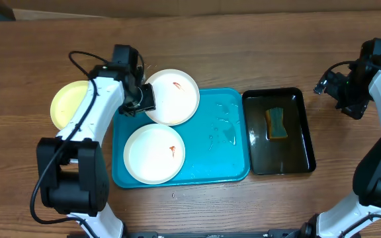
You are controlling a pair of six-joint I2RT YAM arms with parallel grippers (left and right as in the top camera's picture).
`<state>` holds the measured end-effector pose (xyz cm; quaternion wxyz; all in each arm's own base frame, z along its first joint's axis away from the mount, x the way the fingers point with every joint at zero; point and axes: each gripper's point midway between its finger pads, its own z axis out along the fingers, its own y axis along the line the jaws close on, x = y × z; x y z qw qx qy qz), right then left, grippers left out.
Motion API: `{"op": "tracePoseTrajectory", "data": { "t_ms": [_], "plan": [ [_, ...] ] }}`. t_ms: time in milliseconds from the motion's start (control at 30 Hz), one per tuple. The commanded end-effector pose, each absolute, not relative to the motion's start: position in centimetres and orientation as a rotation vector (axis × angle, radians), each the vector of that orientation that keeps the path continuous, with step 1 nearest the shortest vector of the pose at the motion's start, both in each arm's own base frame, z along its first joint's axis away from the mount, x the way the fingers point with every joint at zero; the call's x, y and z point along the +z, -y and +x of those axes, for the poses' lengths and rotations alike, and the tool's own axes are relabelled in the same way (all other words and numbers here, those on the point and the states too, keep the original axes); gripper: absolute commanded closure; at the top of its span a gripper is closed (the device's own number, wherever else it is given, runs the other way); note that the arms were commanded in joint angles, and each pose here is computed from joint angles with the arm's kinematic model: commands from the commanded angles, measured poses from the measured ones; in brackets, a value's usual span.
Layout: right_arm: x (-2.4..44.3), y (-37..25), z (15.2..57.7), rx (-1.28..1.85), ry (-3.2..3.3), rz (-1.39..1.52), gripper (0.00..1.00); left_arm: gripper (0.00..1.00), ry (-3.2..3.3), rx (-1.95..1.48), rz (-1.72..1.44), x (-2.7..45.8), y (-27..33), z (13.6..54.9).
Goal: Clean dirty plates on tray and stack at the side
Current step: 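Move the left gripper to the upper white plate rim and grasp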
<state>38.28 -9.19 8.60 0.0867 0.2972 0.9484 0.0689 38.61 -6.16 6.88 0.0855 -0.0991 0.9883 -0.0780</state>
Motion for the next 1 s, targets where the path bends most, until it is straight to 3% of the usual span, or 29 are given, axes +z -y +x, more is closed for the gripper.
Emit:
{"op": "tracePoseTrajectory", "data": {
  "t_ms": [0, 233, 433, 700, 867, 967],
  "plan": [
    [10.0, 9.5, 38.8, 0.199, -2.78, 0.879, 0.0, 0.6, -2.901, -0.09, -0.426, 6.9, 4.2, 38.7],
    [10.0, 9.5, 38.8, 0.199, -2.78, 0.878, 0.0, 0.62, -2.893, -0.094, -0.428, 5.3, 4.2, 38.5],
    [10.0, 9.5, 38.8, 0.199, -2.78, 0.879, 0.0, 0.73, -2.871, -0.109, -0.425, 4.4, 4.3, 38.7],
    [10.0, 9.5, 38.8, 0.199, -2.78, 0.879, 0.0, 0.73, -2.837, -0.136, -0.418, 3.1, 4.5, 38.9],
    [10.0, 9.5, 38.8, 0.199, -2.78, 0.879, 0.0, 0.96, -2.824, -0.146, -0.414, 2.9, 4.6, 39.1],
    [10.0, 9.5, 38.8, 0.199, -2.78, 0.879, 0.0, 0.96, -2.803, -0.211, -0.394, 3.2, 5.4, 39.7]
  ]
}}
